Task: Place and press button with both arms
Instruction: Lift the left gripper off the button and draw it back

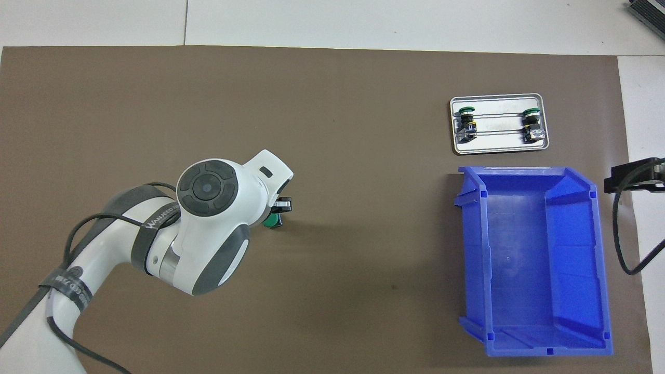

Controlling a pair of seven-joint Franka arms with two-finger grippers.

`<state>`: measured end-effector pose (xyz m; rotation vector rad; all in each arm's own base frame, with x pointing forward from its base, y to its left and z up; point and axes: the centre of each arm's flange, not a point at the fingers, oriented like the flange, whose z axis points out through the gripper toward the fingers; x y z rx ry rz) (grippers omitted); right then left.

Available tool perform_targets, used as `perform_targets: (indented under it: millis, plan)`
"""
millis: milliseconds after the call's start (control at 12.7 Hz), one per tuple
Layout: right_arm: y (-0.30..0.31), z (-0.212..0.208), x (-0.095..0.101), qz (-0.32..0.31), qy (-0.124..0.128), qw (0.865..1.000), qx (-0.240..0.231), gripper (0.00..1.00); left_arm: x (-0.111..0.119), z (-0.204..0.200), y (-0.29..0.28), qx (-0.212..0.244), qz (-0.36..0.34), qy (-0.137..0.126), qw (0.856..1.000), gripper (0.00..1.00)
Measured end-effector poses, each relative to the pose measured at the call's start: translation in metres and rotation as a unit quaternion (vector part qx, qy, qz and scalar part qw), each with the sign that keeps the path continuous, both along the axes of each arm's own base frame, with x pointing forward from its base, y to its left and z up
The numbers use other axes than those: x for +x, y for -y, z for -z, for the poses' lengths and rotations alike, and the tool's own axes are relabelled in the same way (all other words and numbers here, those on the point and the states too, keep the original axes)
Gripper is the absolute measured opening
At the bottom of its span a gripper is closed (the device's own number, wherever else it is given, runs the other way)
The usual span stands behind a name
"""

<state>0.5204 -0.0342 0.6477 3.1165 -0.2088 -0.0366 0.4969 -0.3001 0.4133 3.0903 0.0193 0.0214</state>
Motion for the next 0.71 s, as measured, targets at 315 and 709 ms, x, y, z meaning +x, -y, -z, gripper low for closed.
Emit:
perform_targets:
  millis: [315, 709]
  plan:
    - [0.0, 0.0, 0.0, 0.0, 0.0, 1.0, 0.0, 1.0, 0.047, -0.11, -0.055, -0.031, -0.013, -0.02, 0.999, 0.01]
    - [-0.006, -0.001, 0.001, -0.006, 0.005, 1.0, 0.0, 1.0, 0.08, -0.164, -0.232, -0.014, 0.028, -0.012, 0.999, 0.08]
